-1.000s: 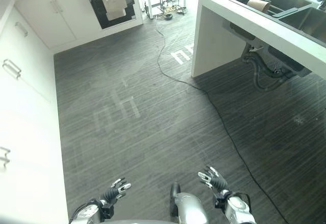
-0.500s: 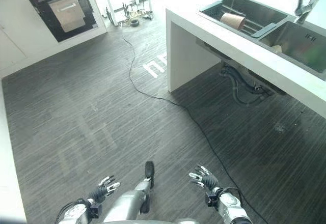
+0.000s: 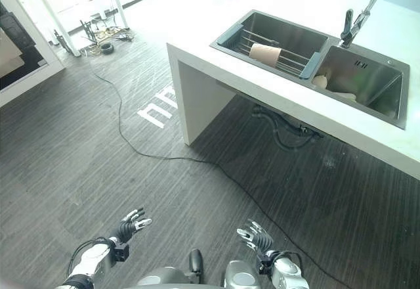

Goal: Place the dishes in the dishwasher.

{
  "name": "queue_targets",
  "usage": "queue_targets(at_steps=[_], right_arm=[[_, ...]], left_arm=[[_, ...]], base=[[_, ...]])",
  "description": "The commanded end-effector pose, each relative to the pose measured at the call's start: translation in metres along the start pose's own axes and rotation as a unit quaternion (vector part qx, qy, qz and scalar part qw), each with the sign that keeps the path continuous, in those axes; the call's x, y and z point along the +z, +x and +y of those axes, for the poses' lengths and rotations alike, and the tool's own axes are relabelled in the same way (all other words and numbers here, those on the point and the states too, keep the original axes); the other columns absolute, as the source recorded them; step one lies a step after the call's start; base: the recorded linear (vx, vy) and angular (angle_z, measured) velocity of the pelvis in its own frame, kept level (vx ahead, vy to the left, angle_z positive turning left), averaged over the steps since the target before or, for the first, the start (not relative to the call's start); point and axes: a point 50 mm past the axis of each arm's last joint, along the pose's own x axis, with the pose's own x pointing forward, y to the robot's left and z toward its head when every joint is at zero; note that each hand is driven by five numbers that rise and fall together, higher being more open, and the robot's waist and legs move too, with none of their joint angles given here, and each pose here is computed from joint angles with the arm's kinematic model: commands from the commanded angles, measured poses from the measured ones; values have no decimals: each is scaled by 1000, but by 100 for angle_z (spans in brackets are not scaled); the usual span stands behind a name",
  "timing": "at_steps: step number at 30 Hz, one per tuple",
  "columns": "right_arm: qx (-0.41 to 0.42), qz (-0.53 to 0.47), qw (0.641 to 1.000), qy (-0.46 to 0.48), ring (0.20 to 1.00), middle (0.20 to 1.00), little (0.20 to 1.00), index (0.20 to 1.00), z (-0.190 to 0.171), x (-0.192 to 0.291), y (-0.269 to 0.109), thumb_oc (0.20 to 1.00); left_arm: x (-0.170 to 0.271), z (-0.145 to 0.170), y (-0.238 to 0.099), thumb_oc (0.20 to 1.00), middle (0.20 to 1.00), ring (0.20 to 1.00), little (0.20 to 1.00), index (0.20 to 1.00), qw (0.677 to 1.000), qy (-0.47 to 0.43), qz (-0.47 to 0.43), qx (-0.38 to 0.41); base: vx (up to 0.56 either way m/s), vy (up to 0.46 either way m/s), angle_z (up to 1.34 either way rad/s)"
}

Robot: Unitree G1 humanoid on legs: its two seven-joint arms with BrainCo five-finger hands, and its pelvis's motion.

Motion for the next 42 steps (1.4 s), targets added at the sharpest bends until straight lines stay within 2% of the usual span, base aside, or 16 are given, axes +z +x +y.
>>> queue_targets(at_steps=[1,10,18,25,30,35,39,42], right_arm=[[6,-34,999,-34,1000,1000,1000,1000,-9,13,-4,1000],[6,-29,999,-33,1000,1000,1000,1000,-13,14,-4,1000],[-8,-25,998,-51,1000,1000,1000,1000,-27,23,-8,1000],[-29,-17,999,-43,1000,1000,1000,1000,-35,13,-15,1000],[-39,-16,998,-43,1000,1000,1000,1000,-40,12,-18,1000],[-53,-11,998,-25,1000,1000,1000,1000,-41,4,-22,1000],[-53,-35,998,5,1000,1000,1000,1000,-41,13,-19,1000],[-42,-25,999,-2,1000,1000,1000,1000,-38,8,-19,1000]], left_arm=[[13,9,-2,1000,1000,1000,1000,1000,999,17,-38,8],[-1,-8,0,1000,1000,1000,1000,1000,1000,10,-7,-6],[0,-16,2,1000,1000,1000,1000,1000,1000,-11,-15,-16],[-2,-10,0,1000,1000,1000,1000,1000,999,-29,-11,-12],[-9,-6,-3,1000,1000,1000,1000,1000,1000,-28,-1,-13],[7,0,3,1000,1000,1000,1000,1000,999,35,-4,-7],[16,19,-3,1000,1000,1000,1000,1000,999,9,-31,38],[9,20,-7,1000,1000,1000,1000,1000,998,-8,-35,43]], base=[[69,-127,-47],[136,-365,-30],[126,-200,-58],[332,253,-49],[351,521,-72],[289,681,-29],[168,238,-62],[169,36,10]])
